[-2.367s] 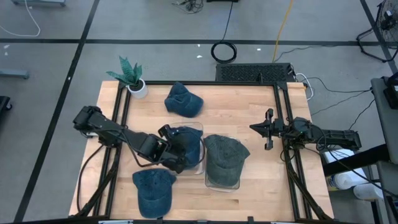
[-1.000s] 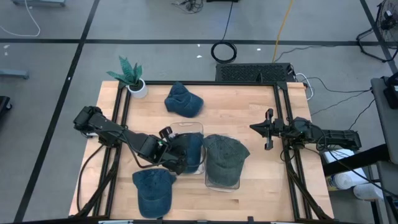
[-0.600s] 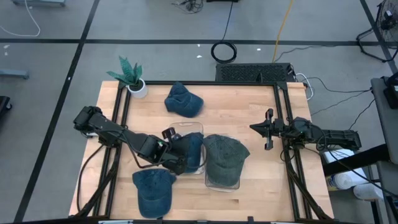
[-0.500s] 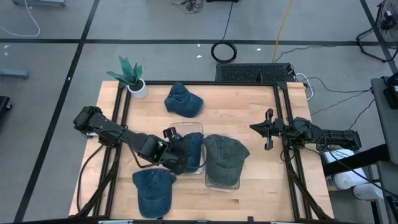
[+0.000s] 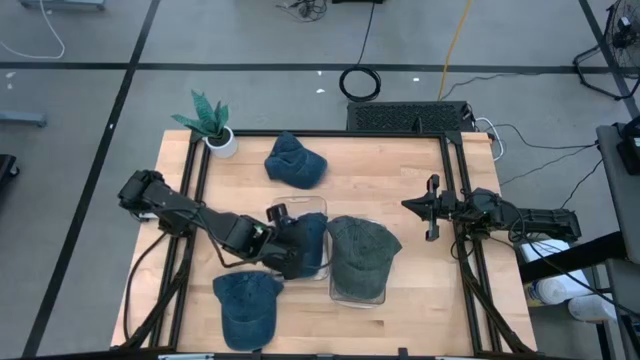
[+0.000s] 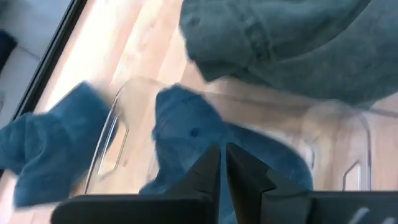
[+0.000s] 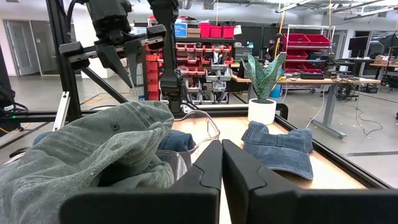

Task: Pick & Place hat
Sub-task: Put the middle blue cap into the left transparent bin

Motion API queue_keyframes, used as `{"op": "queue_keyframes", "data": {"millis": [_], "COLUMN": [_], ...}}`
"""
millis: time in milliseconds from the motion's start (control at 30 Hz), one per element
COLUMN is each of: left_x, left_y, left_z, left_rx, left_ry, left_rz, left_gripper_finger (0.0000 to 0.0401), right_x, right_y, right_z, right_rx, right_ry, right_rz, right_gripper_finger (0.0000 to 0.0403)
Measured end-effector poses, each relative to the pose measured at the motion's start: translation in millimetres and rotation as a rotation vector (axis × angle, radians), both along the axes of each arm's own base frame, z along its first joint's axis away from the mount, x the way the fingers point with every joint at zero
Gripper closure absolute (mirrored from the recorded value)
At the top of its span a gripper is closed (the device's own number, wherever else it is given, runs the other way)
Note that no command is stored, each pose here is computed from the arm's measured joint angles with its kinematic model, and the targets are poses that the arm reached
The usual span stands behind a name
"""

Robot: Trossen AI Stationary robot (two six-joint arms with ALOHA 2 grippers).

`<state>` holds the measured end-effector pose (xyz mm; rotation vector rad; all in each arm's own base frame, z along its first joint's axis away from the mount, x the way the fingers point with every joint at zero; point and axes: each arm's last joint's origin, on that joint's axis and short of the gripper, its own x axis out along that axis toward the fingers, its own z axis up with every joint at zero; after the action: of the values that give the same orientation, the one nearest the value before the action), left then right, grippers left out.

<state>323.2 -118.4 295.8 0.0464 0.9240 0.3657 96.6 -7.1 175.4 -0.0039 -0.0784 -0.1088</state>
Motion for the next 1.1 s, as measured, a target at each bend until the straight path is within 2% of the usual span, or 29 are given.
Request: {"op": "queue_keyframes", "data": {"millis": [200, 300, 500, 767, 967, 1100], "left_x": [23, 31, 28, 21, 19, 17], "left_y": [21, 35, 65, 90, 97, 98], "left_z": [-26, -39, -65, -92, -97, -90], "left_rx": [-0.046, -0.101, -0.141, -0.258, -0.268, -0.266], "left_ry": [-0.047, -0.074, -0.037, 0.014, 0.018, -0.002], "left_rz": [-0.097, -0.117, 0.014, 0.085, 0.111, 0.098], "left_gripper_finger": [0.0396, 0.0392, 0.0375, 0.0397, 0.0367, 0.0356], "right_x": [0, 0, 0, 0, 0, 0], "right_y": [0, 0, 0, 0, 0, 0], "right_z": [0, 0, 0, 0, 0, 0], "right_rx": [0.0, 0.0, 0.0, 0.0, 0.0, 0.0], "right_ry": [-0.002, -0.005, -0.004, -0.005, -0.005, -0.005], "right_rz": [0.0, 0.0, 0.0, 0.0, 0.0, 0.0], "right_gripper_finger": [0.0403, 0.0403, 0.0403, 0.0403, 0.0403, 0.0403]}}
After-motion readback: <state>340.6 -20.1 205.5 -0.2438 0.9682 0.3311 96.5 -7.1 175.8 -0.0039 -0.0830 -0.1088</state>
